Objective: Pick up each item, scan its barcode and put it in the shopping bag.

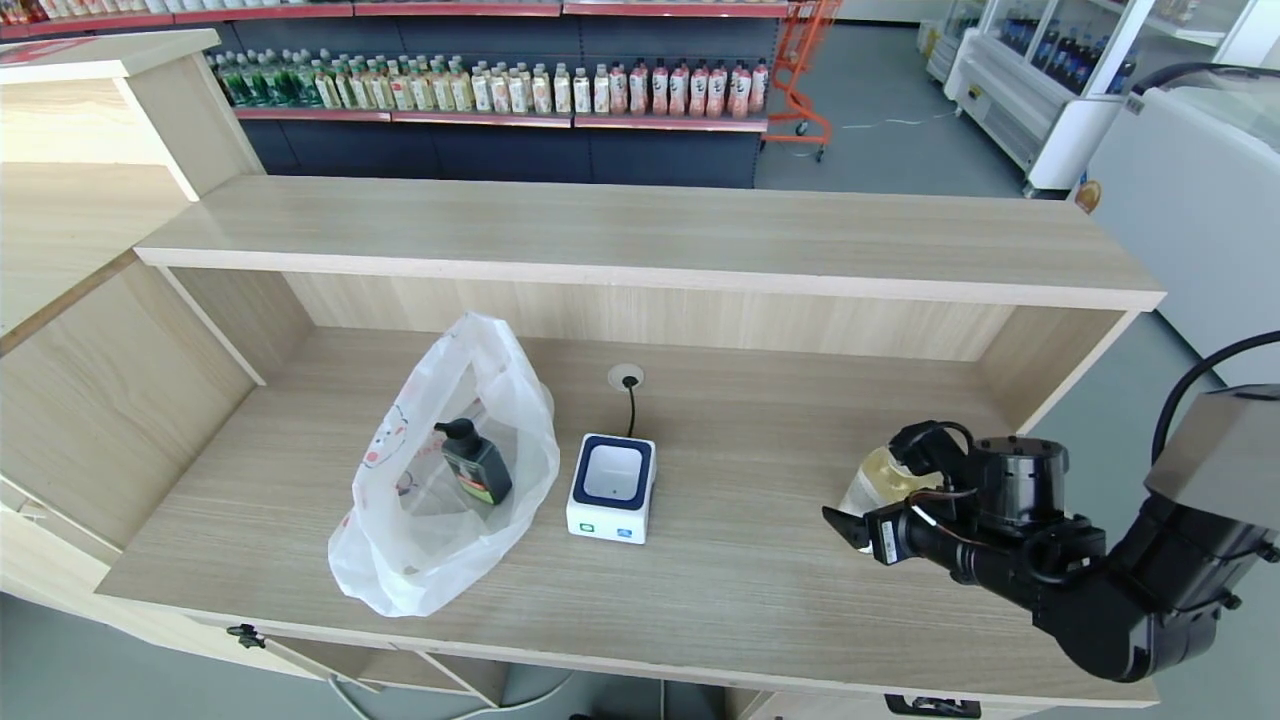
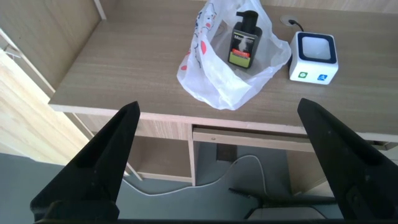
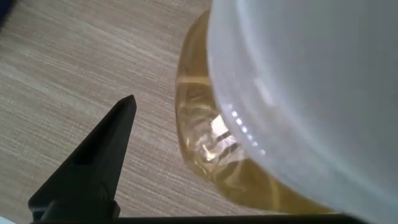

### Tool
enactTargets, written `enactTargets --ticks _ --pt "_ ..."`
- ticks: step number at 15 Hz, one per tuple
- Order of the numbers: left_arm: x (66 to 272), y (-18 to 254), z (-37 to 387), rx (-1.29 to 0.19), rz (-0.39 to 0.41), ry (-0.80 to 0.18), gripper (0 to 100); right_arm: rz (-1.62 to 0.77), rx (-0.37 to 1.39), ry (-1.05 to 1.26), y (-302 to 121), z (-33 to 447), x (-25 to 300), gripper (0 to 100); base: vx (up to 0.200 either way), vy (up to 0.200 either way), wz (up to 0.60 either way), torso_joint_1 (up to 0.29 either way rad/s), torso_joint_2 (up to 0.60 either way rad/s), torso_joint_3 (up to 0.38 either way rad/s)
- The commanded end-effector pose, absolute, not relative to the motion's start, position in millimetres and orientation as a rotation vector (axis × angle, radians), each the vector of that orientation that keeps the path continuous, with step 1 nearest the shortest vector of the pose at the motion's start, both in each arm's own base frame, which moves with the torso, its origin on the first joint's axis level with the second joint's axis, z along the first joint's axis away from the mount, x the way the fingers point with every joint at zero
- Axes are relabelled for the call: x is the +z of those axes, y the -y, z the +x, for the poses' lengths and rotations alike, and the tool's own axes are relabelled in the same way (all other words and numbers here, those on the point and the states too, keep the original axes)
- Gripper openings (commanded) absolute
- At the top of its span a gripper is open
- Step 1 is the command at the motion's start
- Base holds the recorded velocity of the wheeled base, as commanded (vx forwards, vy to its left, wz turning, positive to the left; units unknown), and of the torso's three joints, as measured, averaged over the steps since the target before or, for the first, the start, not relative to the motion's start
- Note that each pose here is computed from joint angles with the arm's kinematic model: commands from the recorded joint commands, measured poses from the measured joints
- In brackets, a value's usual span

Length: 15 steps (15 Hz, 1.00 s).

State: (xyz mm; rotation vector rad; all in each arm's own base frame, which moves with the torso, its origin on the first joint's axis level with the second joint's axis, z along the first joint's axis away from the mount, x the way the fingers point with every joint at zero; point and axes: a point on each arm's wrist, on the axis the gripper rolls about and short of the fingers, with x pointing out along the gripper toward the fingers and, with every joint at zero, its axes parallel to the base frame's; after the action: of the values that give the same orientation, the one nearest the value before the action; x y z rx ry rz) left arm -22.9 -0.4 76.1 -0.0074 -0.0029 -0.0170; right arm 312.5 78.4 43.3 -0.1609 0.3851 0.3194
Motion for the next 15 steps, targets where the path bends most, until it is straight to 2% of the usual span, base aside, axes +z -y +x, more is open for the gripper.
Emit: enactTargets --ticks 1,3,4,13,15 --pt "76 0 -23 -0.017 -0.008 0.003 100 -0.169 0.332 -0.362 -80 318 44 100 0.0 0.0 0.0 0.0 0.0 0.0" --pt "76 0 -23 -0.015 -0.008 0.003 100 -0.176 0.335 -0.361 -81 322 42 100 0.0 0.0 0.0 0.0 0.0 0.0" --pt "76 0 -23 -0.017 -0.008 0.003 100 -0.18 0.336 -0.355 -81 323 40 0 0.0 0.0 0.0 0.0 0.0 0.0" --pt "76 0 -23 -0.017 -0.008 0.003 100 -0.219 0.338 -0.304 -84 332 43 0 0.0 0.0 0.0 0.0 0.0 0.0" --pt "76 0 -23 -0.017 -0.008 0.003 100 -0.158 0.379 -0.26 -84 330 58 0 0.0 0.0 0.0 0.0 0.0 0.0"
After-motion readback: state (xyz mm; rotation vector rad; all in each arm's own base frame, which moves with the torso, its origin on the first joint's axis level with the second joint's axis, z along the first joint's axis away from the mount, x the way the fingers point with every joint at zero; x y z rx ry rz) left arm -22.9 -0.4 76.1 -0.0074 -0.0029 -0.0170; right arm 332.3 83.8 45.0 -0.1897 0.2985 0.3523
